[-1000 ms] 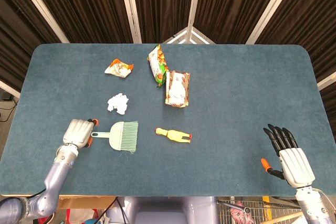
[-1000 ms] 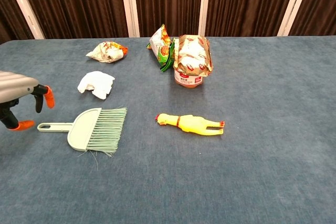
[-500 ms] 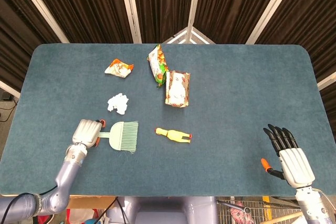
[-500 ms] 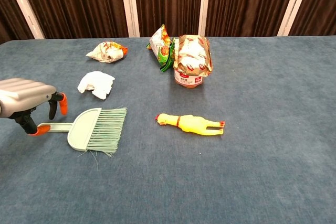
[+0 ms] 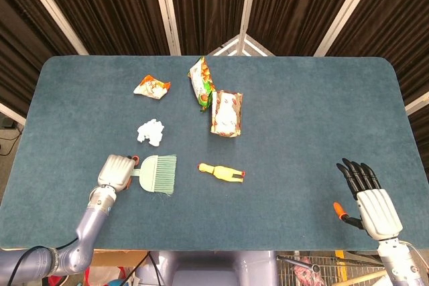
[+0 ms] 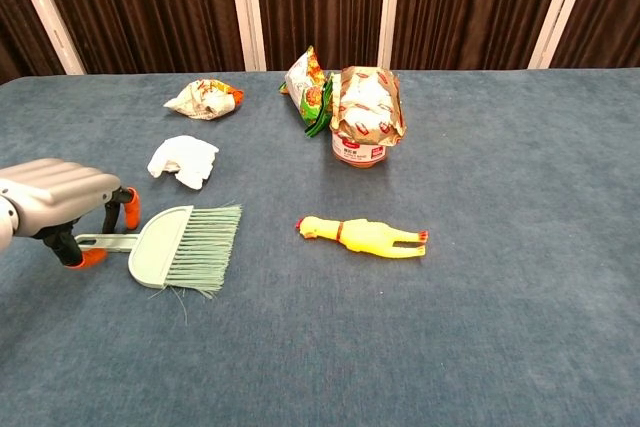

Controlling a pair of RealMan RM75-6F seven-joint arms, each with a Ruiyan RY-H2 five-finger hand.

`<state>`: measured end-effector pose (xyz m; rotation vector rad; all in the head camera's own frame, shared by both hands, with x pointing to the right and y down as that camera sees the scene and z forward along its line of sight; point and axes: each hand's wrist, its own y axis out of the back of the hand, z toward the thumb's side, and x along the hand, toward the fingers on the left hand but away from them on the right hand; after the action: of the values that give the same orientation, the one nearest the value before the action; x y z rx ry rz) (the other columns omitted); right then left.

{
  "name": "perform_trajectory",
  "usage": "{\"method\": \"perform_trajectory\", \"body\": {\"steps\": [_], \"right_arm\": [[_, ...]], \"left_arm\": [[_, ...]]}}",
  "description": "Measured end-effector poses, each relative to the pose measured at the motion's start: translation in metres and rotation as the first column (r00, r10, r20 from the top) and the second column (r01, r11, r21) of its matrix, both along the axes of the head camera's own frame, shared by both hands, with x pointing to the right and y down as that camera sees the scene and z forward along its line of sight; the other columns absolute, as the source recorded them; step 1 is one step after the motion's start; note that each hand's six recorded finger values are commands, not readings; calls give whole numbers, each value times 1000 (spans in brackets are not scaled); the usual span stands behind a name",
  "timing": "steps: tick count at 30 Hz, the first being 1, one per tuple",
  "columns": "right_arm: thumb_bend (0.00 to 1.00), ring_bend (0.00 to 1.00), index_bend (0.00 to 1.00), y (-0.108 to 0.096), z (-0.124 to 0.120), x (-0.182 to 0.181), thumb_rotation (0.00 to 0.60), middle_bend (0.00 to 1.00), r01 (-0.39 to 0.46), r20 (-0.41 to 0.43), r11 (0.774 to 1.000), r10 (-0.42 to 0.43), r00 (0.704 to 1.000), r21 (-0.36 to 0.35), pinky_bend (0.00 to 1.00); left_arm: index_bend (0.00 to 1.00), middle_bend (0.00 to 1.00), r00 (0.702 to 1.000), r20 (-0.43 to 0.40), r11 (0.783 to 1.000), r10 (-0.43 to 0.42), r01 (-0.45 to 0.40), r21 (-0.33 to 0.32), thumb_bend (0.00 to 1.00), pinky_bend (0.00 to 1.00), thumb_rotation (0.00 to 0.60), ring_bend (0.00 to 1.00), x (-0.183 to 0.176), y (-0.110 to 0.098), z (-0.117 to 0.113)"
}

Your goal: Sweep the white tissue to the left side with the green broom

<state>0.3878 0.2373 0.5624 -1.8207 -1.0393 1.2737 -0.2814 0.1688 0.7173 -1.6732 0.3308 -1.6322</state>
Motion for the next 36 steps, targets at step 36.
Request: {"method": "perform_trajectory", "body": {"steps": [36], "right_arm": [[343,0,0,0,-1,-1,600,0,0,6,1000,0,1000,6,0]], "left_arm": [[696,816,1000,-13,1000,-9,9,13,712,947,600,958,-4,-1,3]]}}
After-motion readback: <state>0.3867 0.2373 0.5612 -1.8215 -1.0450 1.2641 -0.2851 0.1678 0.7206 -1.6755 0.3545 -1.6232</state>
